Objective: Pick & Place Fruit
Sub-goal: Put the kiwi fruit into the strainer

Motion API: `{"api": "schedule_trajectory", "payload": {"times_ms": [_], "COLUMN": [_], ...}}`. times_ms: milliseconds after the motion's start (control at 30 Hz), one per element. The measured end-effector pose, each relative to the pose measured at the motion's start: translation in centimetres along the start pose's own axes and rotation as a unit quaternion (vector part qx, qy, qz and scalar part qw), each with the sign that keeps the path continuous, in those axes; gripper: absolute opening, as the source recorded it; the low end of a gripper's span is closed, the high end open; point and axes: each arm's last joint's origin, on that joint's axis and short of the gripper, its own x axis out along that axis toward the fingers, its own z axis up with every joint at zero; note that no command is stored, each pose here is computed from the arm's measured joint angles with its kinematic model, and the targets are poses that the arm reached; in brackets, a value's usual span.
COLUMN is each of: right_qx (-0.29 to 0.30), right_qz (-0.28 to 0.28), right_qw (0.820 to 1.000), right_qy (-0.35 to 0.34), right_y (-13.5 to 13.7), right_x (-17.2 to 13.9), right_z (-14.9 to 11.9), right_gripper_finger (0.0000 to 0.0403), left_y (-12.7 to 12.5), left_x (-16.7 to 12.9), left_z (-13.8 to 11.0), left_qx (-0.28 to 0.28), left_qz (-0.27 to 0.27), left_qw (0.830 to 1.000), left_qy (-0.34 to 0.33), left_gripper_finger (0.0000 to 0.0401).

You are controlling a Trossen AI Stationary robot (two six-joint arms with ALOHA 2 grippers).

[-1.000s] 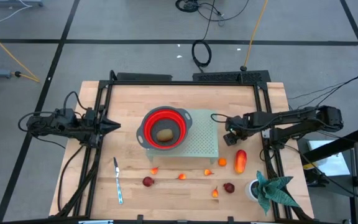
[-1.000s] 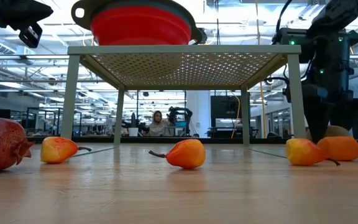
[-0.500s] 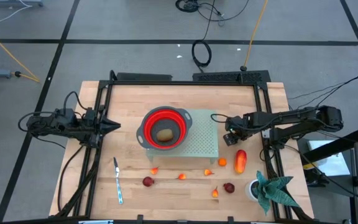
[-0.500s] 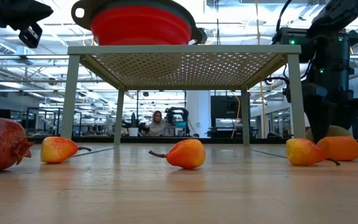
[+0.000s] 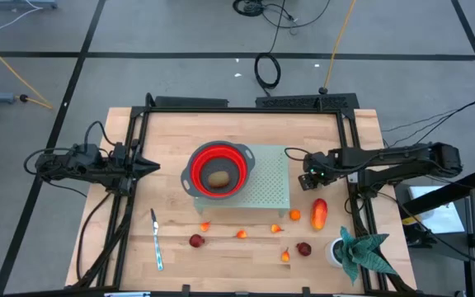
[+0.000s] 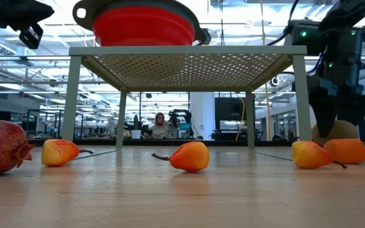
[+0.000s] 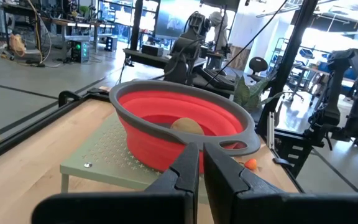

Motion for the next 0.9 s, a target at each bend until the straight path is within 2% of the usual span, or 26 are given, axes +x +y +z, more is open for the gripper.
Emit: {"api": "schedule_trajectory", "payload": {"times_ms": [267, 467, 667, 900], "right_qx": [0.043, 0.049, 0.051, 0.039], "right_qz": [0.071, 0.157, 0.257, 0.383], "right_qw": [0.995, 0.978, 0.939, 0.866], "right_qy": [-0.050, -0.125, -0.222, -0.318], "right_y": [-0.6, -0.6, -0.4, 0.5], "right_x": [-2.4, -4.5, -7.0, -10.1], "right_z": [-0.3, -0.1, 0.2, 0.7], "right_gripper_finger": [0.0227, 0.0222, 0.0230, 0.0224], "left_y": [0.0, 0.0, 0.0, 0.0], "left_x": [0.0, 0.0, 0.0, 0.0], "left_z": [0.0, 0.0, 0.0, 0.0], "left_qx": [0.001, 0.001, 0.001, 0.001], "left_qz": [0.000, 0.000, 0.000, 0.000], "left_qw": [1.000, 1.000, 1.000, 1.000], "left_qy": [0.000, 0.000, 0.000, 0.000], "left_gripper_finger": [0.0021, 0.0021, 0.0021, 0.0021]}}
